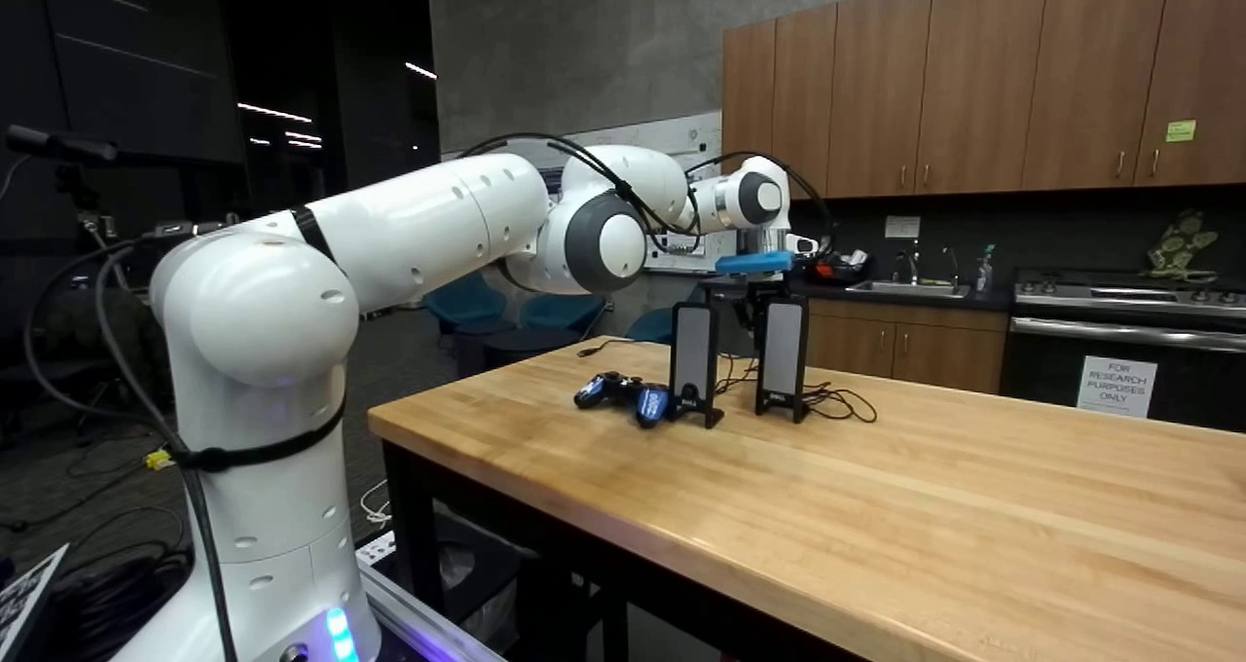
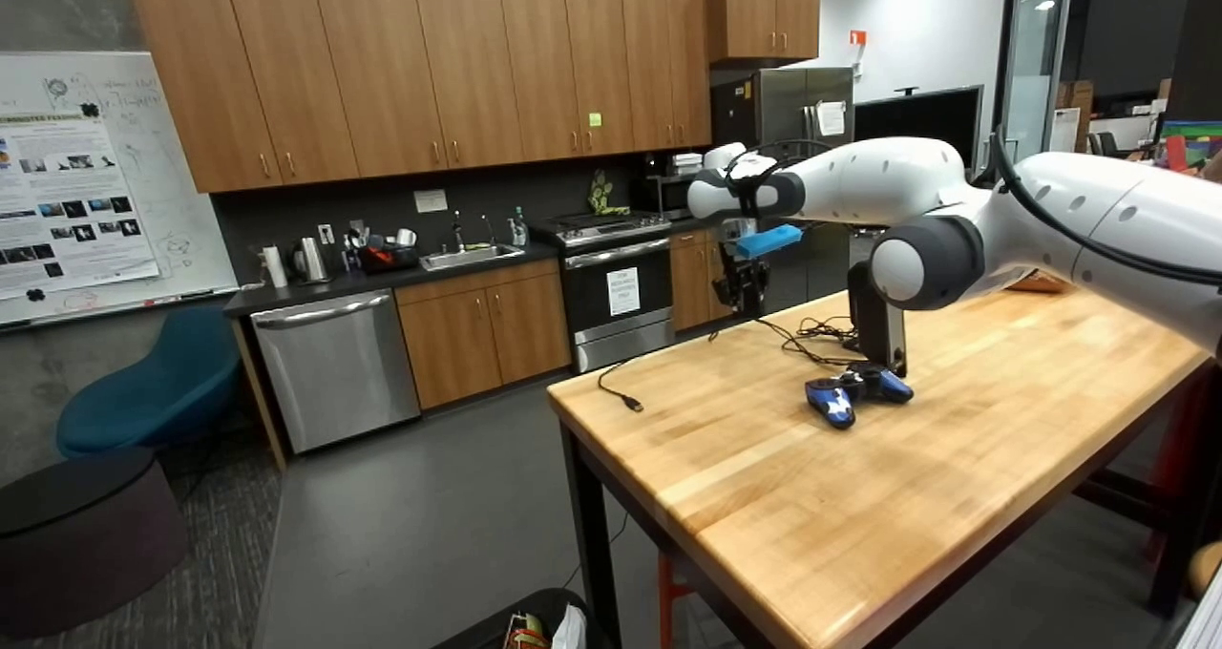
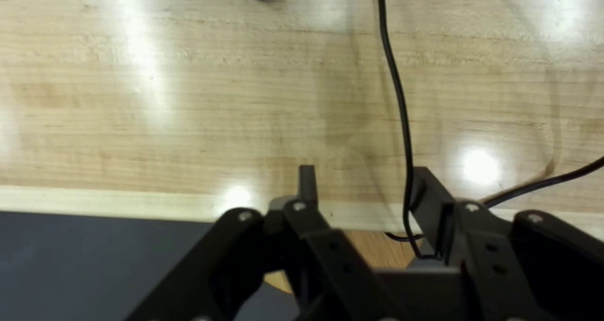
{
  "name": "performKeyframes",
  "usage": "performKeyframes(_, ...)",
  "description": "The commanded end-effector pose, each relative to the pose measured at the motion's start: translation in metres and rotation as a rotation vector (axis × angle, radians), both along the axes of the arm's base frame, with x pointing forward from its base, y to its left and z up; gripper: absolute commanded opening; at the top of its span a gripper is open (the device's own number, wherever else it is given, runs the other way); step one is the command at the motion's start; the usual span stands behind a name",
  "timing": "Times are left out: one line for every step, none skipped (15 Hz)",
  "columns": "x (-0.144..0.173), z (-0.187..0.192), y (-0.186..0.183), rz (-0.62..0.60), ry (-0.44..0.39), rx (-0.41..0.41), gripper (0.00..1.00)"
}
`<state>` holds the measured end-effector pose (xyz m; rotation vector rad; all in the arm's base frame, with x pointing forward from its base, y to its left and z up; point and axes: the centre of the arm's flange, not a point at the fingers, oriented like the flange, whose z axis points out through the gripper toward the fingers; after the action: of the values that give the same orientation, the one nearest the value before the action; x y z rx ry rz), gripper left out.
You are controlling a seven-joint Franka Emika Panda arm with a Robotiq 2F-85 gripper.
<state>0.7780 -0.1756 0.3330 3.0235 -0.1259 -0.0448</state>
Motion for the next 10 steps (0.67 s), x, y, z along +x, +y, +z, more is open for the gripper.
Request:
performKeyframes(-0.074,-0.008,0.009,-0.012,-0.034,-0.018,0.85)
performKeyframes(-0.073,-0.008,0.009,-0.018,-0.045,-0.013,0.93)
performKeyframes(-0.073,-0.006,0.01,-0.023,-0.051,-0.006,0.98)
performKeyframes(-0.072,-0.005,0.009,-0.031,-0.051,0.002,1.0)
performKeyframes(-0.072,-0.005,0.01,-0.036,-0.049,0.002,1.0)
performKeyframes(-0.071,-0.003,0.012,-0.045,-0.045,0.004,1.0)
performKeyframes(-0.071,-0.002,0.013,-0.056,-0.041,0.008,1.0)
performKeyframes(-0.071,0.0,0.014,-0.065,-0.043,0.01,1.0)
performKeyframes(-0.071,0.001,0.015,-0.075,-0.045,0.013,1.0)
performKeyframes(-0.071,0.002,0.016,-0.083,-0.048,0.021,1.0)
